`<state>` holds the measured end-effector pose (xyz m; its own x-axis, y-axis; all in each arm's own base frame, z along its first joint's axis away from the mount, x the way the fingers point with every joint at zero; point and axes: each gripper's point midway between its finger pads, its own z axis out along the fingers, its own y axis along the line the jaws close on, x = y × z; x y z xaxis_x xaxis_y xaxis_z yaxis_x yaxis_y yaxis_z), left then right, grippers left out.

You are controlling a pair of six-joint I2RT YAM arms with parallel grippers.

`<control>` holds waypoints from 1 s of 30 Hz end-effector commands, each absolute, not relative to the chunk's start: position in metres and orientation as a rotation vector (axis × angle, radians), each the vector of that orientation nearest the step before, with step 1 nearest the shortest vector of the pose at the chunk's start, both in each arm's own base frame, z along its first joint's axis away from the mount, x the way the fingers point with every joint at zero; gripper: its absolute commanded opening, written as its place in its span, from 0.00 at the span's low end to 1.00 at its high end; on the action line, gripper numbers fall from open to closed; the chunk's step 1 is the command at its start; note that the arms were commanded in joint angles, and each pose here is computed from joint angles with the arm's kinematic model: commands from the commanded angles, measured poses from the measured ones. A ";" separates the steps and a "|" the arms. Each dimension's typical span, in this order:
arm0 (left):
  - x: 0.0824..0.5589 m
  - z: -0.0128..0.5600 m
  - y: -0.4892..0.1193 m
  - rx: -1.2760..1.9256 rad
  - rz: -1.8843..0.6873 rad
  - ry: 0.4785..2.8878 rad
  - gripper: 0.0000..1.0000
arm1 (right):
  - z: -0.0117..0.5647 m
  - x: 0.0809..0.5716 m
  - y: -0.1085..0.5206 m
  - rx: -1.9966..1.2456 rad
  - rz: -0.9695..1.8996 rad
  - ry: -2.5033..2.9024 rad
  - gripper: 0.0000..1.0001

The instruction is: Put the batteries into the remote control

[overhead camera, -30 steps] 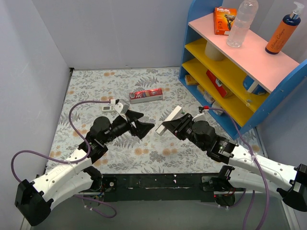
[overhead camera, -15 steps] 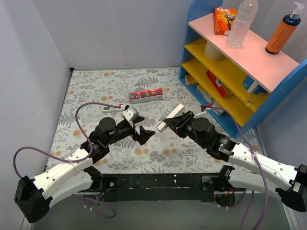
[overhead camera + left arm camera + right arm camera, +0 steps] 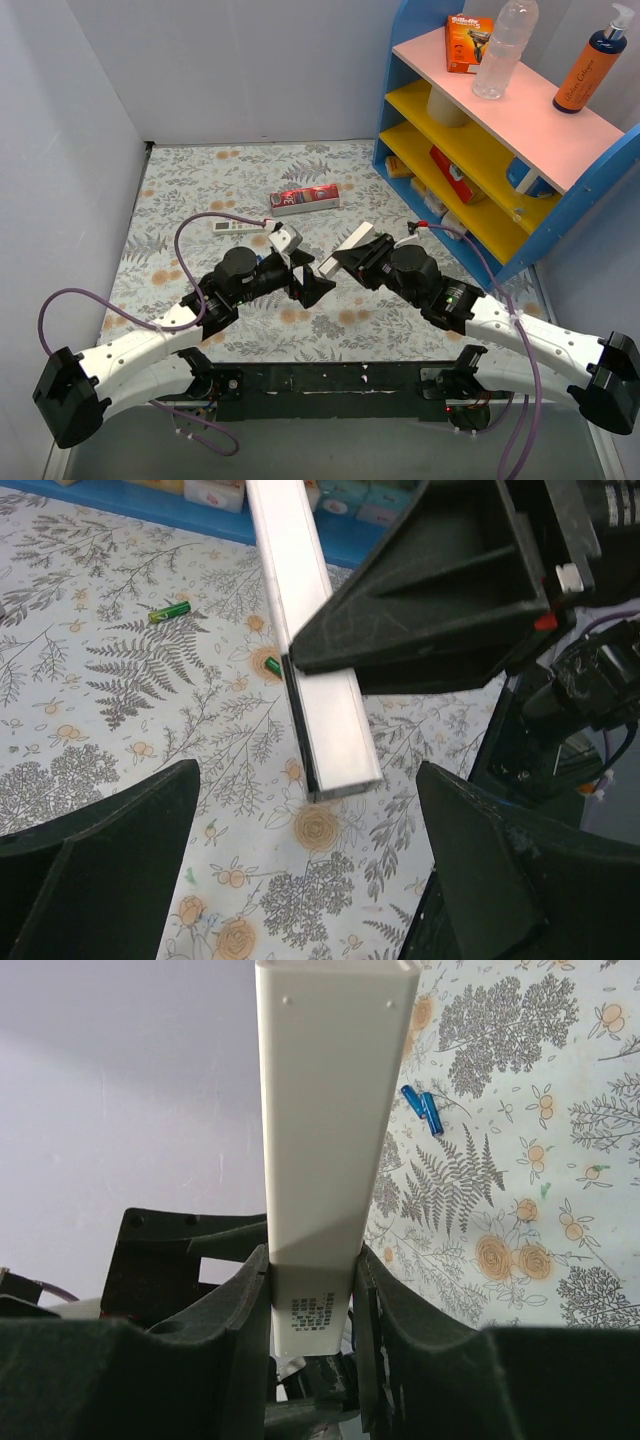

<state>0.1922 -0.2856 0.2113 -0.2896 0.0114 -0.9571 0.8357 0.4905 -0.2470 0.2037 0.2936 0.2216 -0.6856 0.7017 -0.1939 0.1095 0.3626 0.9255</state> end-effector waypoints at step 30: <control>0.215 0.209 -0.286 0.415 -0.960 1.882 0.00 | 0.269 0.212 0.281 0.125 1.145 1.773 0.63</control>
<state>0.2087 -0.2899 0.1943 -0.5020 -0.1554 -0.8508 0.6405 0.5943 -0.4865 0.2016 0.2947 0.2184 -0.6968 0.6411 -0.3217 -0.0352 0.4173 0.9081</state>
